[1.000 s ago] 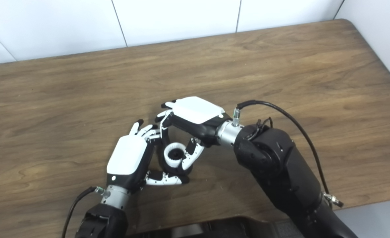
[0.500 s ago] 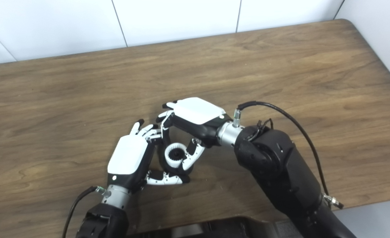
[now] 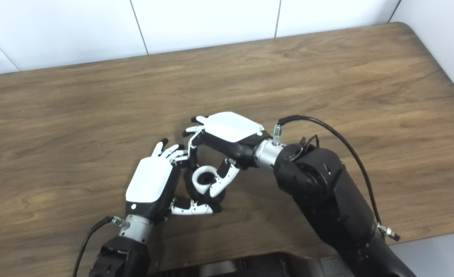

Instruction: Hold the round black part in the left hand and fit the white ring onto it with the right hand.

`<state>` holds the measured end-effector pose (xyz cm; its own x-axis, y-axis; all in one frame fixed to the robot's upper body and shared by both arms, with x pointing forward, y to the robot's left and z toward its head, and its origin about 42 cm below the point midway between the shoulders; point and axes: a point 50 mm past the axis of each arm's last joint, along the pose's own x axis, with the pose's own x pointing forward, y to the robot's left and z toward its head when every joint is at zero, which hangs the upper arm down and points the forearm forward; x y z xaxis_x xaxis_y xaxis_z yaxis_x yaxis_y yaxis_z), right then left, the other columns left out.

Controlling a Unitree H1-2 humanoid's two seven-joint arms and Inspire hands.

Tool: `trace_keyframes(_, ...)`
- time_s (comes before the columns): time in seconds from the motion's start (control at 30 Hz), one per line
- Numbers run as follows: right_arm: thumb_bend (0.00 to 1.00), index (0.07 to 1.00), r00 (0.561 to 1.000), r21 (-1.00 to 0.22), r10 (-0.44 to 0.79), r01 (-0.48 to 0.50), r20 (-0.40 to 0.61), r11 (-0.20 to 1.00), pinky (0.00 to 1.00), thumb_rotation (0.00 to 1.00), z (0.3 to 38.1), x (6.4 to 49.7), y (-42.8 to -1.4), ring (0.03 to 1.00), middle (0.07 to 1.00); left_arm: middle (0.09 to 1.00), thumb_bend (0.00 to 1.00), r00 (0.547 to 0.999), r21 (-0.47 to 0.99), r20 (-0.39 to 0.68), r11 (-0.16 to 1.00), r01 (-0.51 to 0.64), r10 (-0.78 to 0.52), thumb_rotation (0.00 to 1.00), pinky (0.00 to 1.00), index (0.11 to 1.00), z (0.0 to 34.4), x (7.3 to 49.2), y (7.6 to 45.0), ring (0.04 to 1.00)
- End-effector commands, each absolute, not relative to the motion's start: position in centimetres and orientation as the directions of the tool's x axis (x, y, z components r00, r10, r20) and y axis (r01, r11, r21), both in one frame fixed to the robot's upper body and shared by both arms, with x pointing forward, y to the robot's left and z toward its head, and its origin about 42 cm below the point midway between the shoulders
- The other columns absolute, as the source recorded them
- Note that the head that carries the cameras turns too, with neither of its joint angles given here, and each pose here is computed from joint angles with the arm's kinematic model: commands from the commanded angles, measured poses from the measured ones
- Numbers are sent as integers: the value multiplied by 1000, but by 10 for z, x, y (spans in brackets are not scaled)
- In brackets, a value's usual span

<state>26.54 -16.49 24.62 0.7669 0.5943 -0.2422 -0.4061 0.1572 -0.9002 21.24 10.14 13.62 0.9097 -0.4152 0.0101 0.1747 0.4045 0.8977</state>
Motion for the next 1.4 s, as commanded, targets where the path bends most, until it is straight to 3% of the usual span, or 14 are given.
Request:
trace_keyframes(0.0, 1000, 625, 780, -928, 601, -336, -176, 164, 1000, 280, 263, 267, -164, 1000, 908, 769, 522, 899, 900, -9, 388, 198, -437, 54, 1000, 483, 134, 211, 98, 880)
trace_keyframes(0.2, 1000, 663, 781, -930, 599, -332, -177, 157, 1000, 279, 263, 267, -164, 1000, 910, 769, 522, 900, 901, -10, 386, 198, -437, 54, 1000, 483, 133, 211, 98, 881)
trace_keyframes(0.63, 1000, 636, 788, -928, 589, -336, -181, 164, 1000, 279, 265, 268, -166, 1000, 912, 766, 522, 900, 902, -6, 386, 193, -435, 54, 1000, 483, 134, 212, 98, 879)
trace_keyframes(0.97, 1000, 587, 843, -936, 522, -276, -126, 220, 1000, 268, 282, 280, -187, 1000, 907, 767, 522, 902, 903, -8, 384, 192, -432, 54, 1000, 483, 133, 214, 100, 880)
trace_keyframes(1.37, 1000, 642, 890, -926, 439, -262, -124, 270, 1000, 260, 302, 284, -222, 1000, 917, 771, 522, 903, 905, -13, 380, 193, -429, 55, 1000, 483, 131, 217, 104, 886)
